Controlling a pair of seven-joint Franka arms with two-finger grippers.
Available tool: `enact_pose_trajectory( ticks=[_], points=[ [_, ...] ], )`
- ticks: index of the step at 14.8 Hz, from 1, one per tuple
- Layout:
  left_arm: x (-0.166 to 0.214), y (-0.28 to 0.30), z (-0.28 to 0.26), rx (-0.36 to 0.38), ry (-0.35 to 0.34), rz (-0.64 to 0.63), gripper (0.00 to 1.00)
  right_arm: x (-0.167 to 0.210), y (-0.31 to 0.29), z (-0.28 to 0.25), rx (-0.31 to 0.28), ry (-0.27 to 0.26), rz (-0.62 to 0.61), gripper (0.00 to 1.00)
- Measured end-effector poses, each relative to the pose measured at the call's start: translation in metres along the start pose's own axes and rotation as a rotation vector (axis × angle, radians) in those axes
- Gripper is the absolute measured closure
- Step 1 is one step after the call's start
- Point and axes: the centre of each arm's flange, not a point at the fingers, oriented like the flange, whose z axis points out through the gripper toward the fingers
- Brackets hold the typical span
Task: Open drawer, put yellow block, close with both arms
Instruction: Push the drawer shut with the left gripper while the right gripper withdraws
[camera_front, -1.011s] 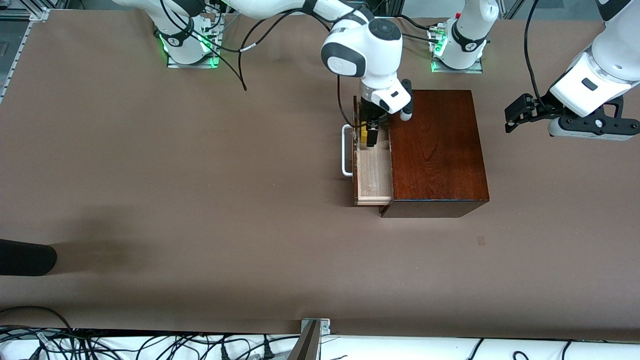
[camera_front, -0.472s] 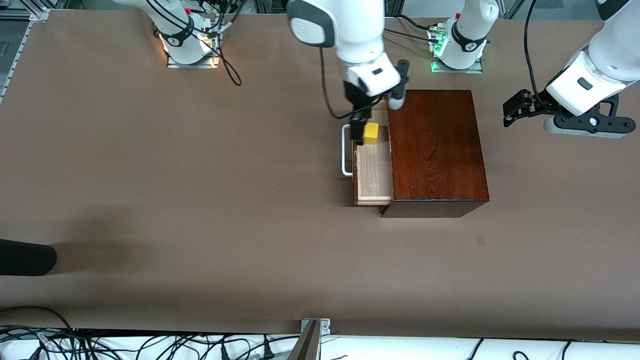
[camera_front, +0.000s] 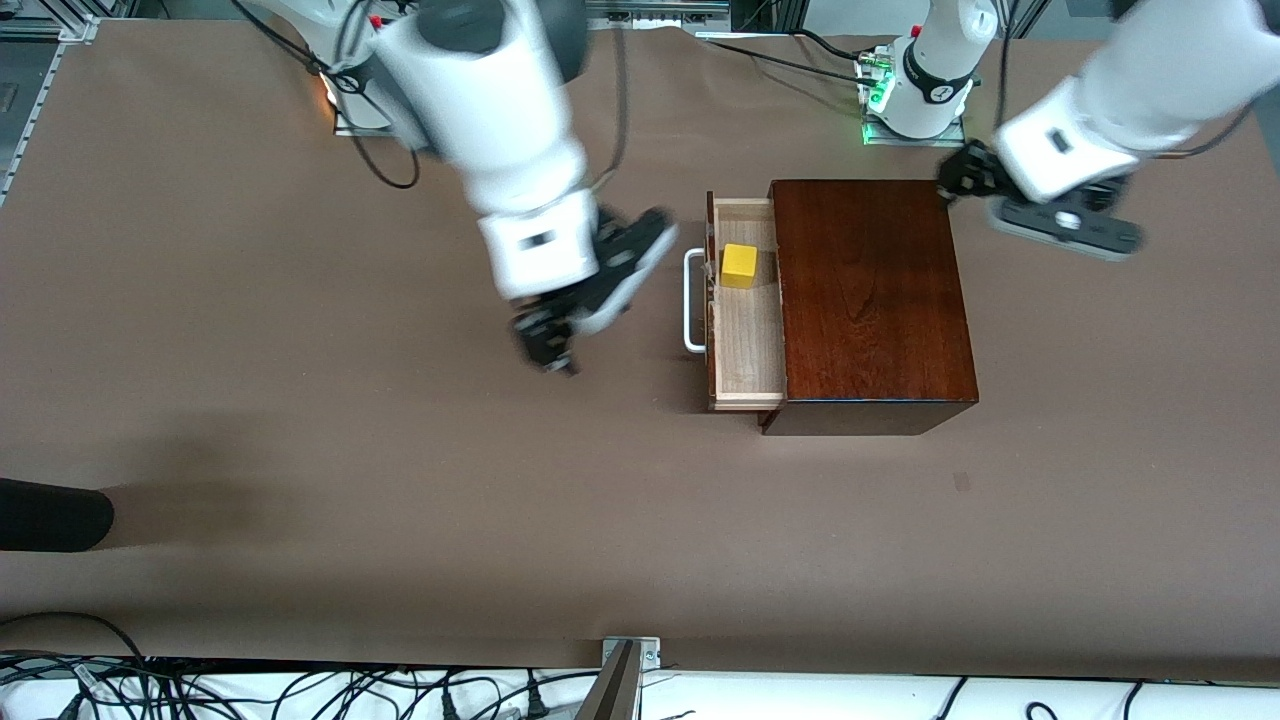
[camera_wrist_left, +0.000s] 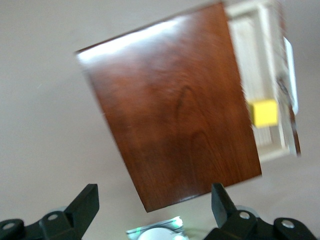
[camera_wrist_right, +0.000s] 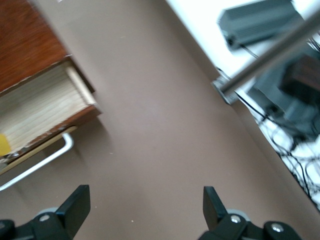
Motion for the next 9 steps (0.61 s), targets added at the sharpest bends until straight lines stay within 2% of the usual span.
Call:
enact_pose_trajectory(
  ticks=[2,5,7,9],
  points=[
    [0.009,0.015,0.011,-0.008,-0.022,0.214,0.0,-0.027,0.052,-0.023,-0.002,-0.007,0.089,0.0],
    [0.039,0.015,0.033,-0.099,0.007,0.454,0.0,-0.085,0.112,-0.062,0.043,-0.056,0.23,0.0],
    [0.072,0.02,0.047,-0.134,0.031,0.59,0.0,-0.126,0.135,-0.091,0.033,-0.099,0.299,0.0],
    [0.102,0.05,0.057,-0.149,0.037,0.678,0.0,-0.163,0.142,-0.117,0.008,-0.155,0.355,0.0]
  ],
)
